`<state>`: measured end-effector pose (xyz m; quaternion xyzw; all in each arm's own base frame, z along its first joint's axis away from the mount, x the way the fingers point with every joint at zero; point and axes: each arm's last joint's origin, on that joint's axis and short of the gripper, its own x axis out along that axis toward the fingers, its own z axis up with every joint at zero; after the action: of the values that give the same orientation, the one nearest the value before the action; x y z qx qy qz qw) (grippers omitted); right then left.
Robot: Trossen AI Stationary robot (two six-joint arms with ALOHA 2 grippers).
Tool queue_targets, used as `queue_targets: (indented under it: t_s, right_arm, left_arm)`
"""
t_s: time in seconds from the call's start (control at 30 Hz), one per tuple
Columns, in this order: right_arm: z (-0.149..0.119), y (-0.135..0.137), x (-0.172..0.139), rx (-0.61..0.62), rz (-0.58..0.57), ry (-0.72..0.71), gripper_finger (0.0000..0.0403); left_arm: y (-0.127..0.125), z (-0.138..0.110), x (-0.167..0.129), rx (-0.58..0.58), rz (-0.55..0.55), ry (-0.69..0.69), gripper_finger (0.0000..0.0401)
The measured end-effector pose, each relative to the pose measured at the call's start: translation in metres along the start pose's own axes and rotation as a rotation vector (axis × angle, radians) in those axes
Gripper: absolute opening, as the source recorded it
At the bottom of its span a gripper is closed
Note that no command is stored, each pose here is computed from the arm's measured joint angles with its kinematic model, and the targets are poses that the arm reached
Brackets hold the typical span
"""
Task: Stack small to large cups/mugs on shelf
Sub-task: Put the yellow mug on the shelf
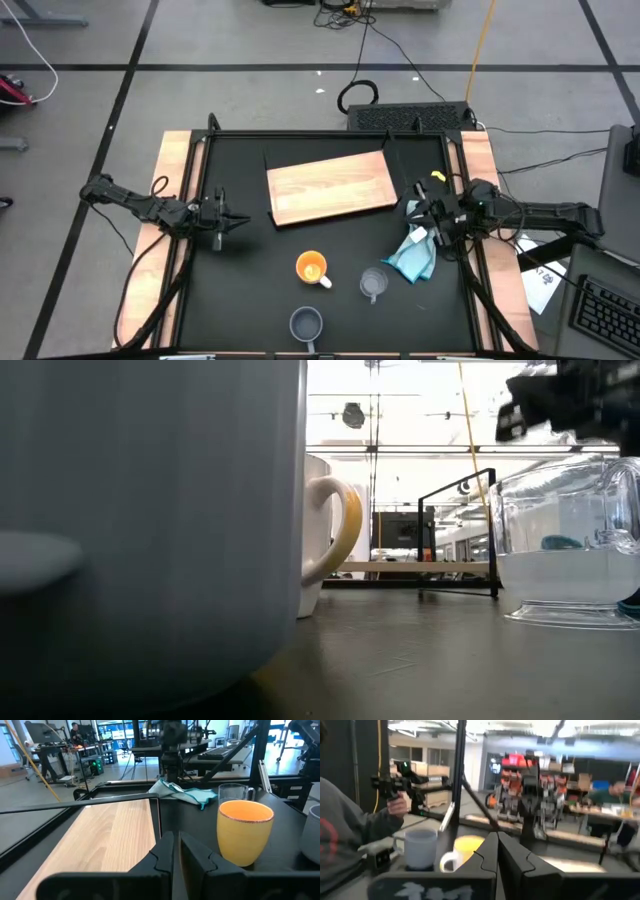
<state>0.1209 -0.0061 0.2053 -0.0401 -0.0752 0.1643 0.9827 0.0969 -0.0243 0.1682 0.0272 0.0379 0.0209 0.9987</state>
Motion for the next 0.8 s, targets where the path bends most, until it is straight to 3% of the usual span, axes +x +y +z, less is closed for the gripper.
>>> queue_targets:
  t_s: [0.33, 0.8]
  right_arm:
    - [0.05, -0.018, 0.058, 0.049, 0.075, 0.073, 0.0]
    - [0.039, -0.058, 0.168, 0.187, 0.078, 0.461, 0.0]
  left_arm:
    - [0.0, 0.004, 0.0, -0.02, 0.001, -0.041, 0.0031]
    - [0.0, 0.005, 0.0, -0.032, 0.001, -0.049, 0.0031]
